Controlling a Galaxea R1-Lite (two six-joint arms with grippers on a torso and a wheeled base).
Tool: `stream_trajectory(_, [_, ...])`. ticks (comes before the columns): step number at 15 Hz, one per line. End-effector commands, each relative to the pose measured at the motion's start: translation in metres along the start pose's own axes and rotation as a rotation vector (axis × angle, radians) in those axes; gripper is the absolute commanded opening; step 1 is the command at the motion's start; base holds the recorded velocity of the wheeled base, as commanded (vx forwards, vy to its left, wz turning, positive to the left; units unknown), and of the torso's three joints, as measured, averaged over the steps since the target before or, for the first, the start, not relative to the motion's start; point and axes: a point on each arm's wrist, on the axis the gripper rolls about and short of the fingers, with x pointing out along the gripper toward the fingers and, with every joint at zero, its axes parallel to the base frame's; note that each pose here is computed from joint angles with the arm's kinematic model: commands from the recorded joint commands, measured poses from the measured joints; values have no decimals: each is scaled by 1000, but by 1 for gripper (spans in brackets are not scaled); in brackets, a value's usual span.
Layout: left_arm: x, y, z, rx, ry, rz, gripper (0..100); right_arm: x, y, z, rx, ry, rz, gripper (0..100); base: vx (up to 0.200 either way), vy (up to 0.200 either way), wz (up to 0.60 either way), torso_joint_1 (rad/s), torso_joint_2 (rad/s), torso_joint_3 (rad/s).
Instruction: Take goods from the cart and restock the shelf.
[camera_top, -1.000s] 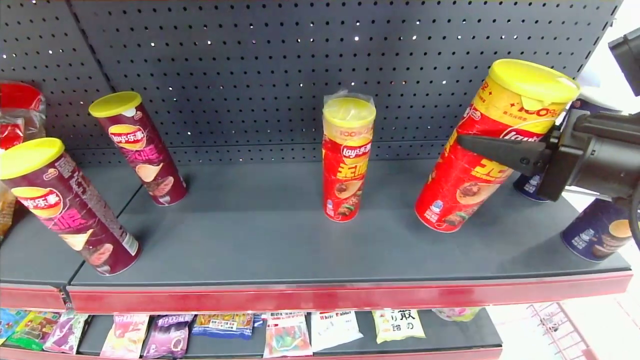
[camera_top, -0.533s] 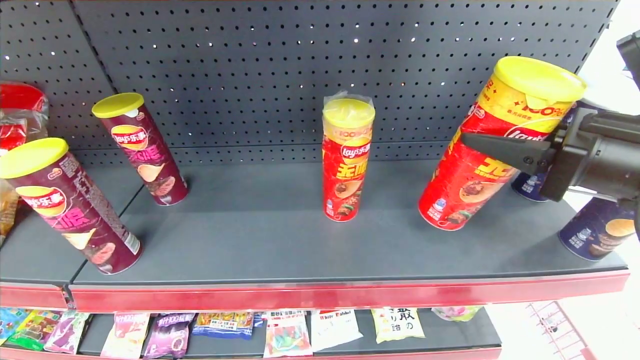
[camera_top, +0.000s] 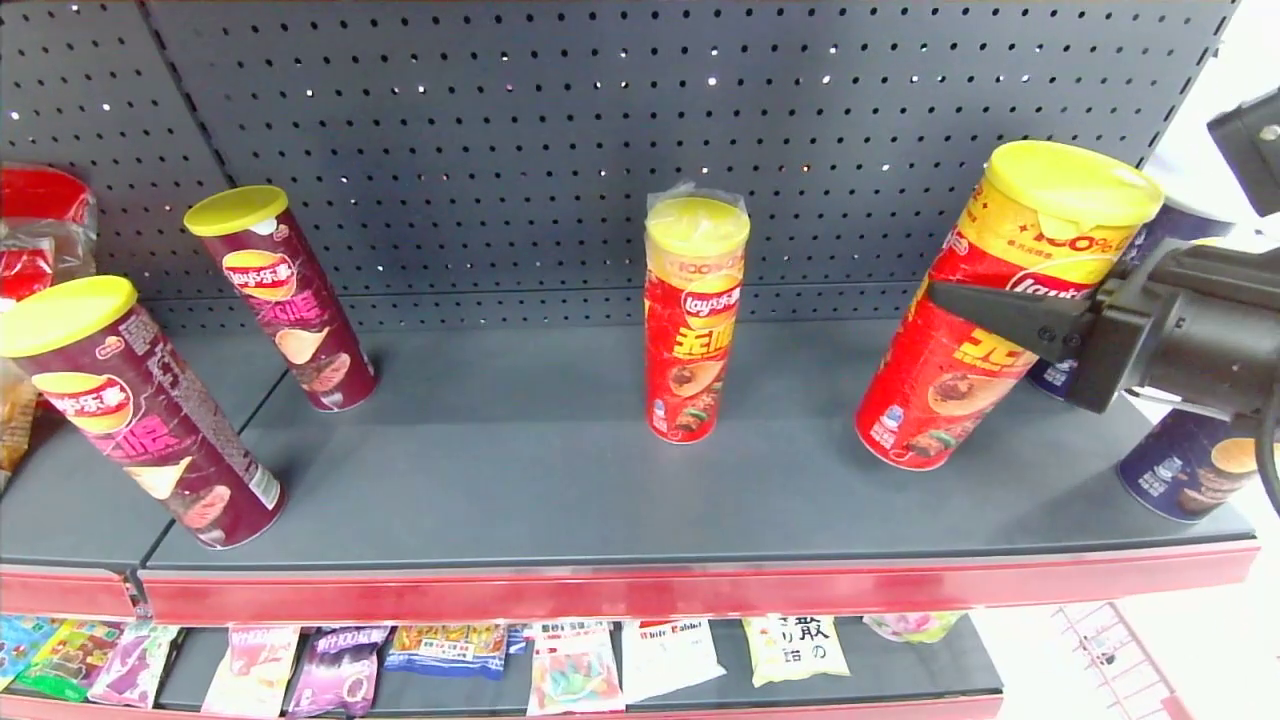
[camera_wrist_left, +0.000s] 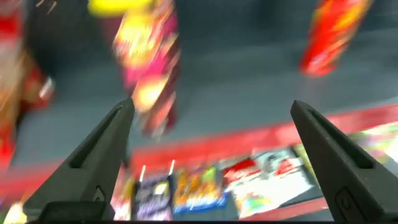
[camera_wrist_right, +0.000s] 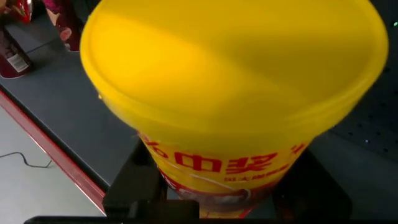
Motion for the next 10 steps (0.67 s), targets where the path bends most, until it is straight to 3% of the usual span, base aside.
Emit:
stream_trajectory(1, [107,8,58,52,168,-410,100,1,0,-3,2,9,0,0,0,0,0,0,0,0])
stream_trajectory(3, [151,-8,52,42,216,-587,100,3,-1,1,0,0,-6,0,0,0,0,0,0,0])
stream_trajectory(4, [164,-15,52,37,226,-627,100,5,-2,1,0,2,-10,0,0,0,0,0,0,0])
stream_trajectory(6, [216,-33,53,-13,258,-766,100,10,-4,3,0,0,-13,0,0,0,0,0,0,0])
stream_trajectory(10, [274,-52,46,-15,303,-804,100,21,-8,11,-4,-15,-36,0,0,0,0,0,0,0])
